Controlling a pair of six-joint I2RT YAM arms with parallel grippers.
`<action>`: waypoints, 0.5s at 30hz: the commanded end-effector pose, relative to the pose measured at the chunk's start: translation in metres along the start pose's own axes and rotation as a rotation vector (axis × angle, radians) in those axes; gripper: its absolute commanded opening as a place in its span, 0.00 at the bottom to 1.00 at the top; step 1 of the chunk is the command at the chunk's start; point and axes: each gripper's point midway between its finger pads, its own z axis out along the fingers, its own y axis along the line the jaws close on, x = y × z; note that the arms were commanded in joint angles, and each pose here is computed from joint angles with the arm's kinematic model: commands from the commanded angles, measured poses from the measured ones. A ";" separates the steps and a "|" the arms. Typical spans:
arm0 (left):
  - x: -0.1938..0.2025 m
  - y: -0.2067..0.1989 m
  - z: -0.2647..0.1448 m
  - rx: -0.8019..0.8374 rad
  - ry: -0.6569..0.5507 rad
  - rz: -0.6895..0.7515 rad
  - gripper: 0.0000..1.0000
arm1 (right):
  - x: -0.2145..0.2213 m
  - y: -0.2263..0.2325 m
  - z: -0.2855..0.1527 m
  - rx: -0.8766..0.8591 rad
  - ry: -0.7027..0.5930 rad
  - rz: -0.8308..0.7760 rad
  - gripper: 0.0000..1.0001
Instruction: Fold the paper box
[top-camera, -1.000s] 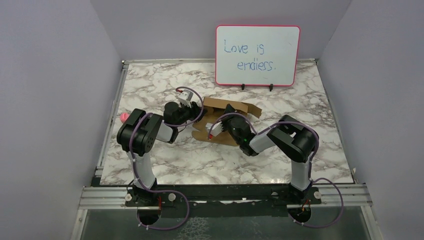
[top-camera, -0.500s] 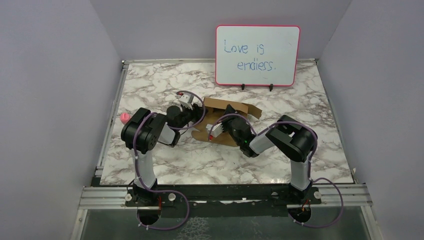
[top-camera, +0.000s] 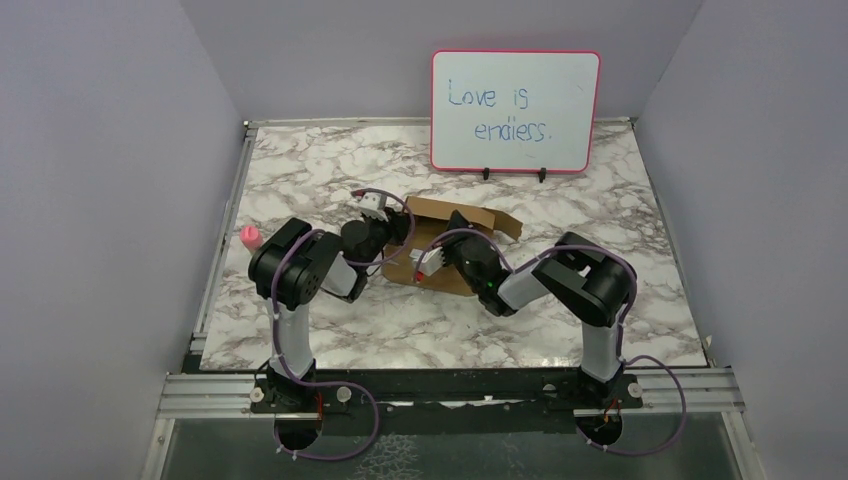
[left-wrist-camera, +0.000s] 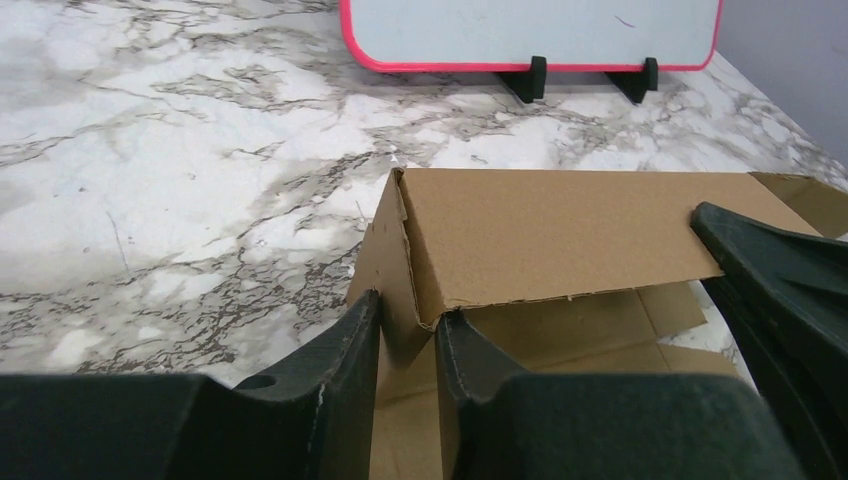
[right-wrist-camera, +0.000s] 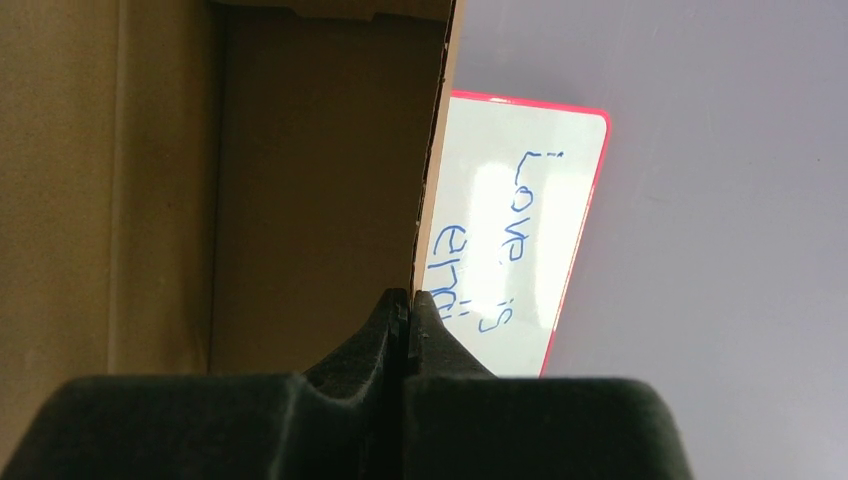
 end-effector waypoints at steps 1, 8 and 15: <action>-0.019 0.006 -0.003 -0.111 -0.132 -0.044 0.24 | -0.015 0.013 -0.006 -0.065 -0.041 0.003 0.01; -0.019 0.006 -0.013 -0.215 -0.210 -0.093 0.23 | -0.024 0.019 -0.014 -0.111 -0.056 0.033 0.01; -0.018 0.014 -0.028 -0.369 -0.260 -0.116 0.17 | -0.032 0.027 -0.023 -0.164 -0.065 0.068 0.01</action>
